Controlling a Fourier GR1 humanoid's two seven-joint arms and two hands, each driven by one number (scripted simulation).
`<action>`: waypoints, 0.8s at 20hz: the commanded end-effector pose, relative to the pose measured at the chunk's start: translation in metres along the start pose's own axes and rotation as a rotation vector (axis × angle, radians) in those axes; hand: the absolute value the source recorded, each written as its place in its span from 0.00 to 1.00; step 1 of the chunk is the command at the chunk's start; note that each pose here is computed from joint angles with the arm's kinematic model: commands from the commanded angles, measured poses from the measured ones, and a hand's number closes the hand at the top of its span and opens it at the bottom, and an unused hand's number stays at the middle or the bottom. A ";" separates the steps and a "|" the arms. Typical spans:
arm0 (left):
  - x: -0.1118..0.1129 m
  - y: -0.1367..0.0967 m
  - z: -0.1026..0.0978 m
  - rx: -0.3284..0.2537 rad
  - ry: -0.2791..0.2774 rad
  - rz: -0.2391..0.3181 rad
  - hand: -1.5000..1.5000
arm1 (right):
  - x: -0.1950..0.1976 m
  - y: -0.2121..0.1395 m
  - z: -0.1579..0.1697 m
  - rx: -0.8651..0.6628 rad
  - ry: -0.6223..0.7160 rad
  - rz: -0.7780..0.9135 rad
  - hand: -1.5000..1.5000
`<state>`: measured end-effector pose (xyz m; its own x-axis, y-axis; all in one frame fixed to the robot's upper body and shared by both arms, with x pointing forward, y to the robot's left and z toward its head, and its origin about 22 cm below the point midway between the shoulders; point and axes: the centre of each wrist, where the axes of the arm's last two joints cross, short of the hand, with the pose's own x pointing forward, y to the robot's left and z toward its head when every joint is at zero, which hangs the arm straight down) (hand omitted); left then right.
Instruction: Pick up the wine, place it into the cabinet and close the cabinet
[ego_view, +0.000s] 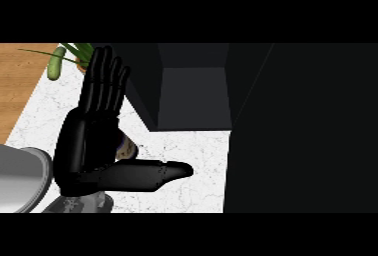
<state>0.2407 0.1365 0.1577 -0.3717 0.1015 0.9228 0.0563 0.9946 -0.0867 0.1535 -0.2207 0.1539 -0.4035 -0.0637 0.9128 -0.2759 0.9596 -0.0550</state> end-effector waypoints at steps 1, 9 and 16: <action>0.031 -0.026 -0.009 -0.003 0.034 0.051 0.00 | 0.011 -0.009 -0.001 0.013 0.009 -0.022 0.00; 0.027 -0.067 0.003 0.001 0.033 0.029 0.00 | 0.034 0.011 -0.005 -0.005 -0.008 -0.021 0.00; 0.053 -0.074 0.005 0.033 -0.005 0.031 0.00 | 0.041 -0.005 -0.016 -0.004 0.009 -0.022 0.00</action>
<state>0.2288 0.0664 0.2021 -0.3631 0.1341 0.9220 0.0570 0.9909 -0.1217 0.1562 -0.2147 0.1847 -0.3814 -0.0558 0.9227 -0.2740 0.9601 -0.0552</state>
